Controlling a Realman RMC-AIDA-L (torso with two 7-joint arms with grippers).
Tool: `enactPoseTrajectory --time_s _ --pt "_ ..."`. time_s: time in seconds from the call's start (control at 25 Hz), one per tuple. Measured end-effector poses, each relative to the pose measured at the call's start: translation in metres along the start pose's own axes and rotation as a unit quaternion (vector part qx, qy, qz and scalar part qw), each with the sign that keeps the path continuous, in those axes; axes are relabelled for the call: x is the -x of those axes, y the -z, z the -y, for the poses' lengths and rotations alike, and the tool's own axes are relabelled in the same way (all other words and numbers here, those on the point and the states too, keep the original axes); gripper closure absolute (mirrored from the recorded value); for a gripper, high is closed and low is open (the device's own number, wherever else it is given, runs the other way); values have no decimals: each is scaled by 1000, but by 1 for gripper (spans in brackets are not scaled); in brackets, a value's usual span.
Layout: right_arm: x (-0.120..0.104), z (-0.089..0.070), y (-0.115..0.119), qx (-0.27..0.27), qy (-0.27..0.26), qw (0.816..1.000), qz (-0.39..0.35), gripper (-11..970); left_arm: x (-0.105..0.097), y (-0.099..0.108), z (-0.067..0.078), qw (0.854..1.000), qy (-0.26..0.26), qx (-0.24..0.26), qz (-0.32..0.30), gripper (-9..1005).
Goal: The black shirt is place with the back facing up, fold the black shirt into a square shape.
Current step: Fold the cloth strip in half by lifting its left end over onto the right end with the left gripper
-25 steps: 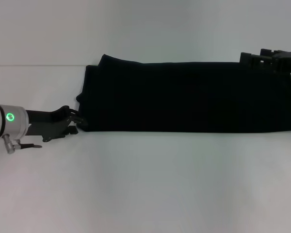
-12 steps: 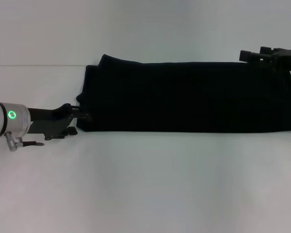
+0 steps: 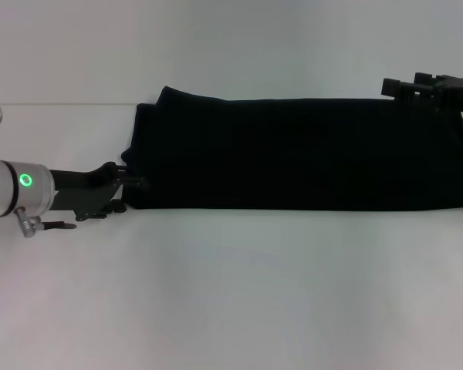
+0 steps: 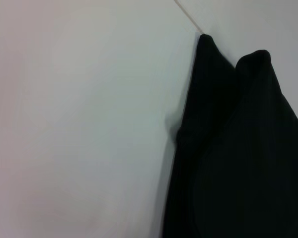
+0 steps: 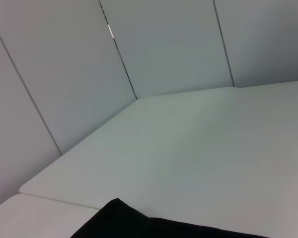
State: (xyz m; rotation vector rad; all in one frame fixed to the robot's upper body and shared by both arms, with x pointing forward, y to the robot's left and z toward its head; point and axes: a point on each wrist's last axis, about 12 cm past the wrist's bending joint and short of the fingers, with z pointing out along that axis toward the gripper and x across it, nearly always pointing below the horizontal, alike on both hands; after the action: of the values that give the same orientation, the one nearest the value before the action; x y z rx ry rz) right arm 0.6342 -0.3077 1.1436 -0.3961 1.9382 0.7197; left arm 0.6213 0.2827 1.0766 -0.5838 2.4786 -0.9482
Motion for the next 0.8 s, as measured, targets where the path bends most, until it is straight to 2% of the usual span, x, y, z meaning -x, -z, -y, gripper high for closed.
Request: enactPoseTrajectory --time_s 0.8 --pt "0 -1 0 3 0 1000 -1 77 0 -4 1 1000 -1 7 2 357"
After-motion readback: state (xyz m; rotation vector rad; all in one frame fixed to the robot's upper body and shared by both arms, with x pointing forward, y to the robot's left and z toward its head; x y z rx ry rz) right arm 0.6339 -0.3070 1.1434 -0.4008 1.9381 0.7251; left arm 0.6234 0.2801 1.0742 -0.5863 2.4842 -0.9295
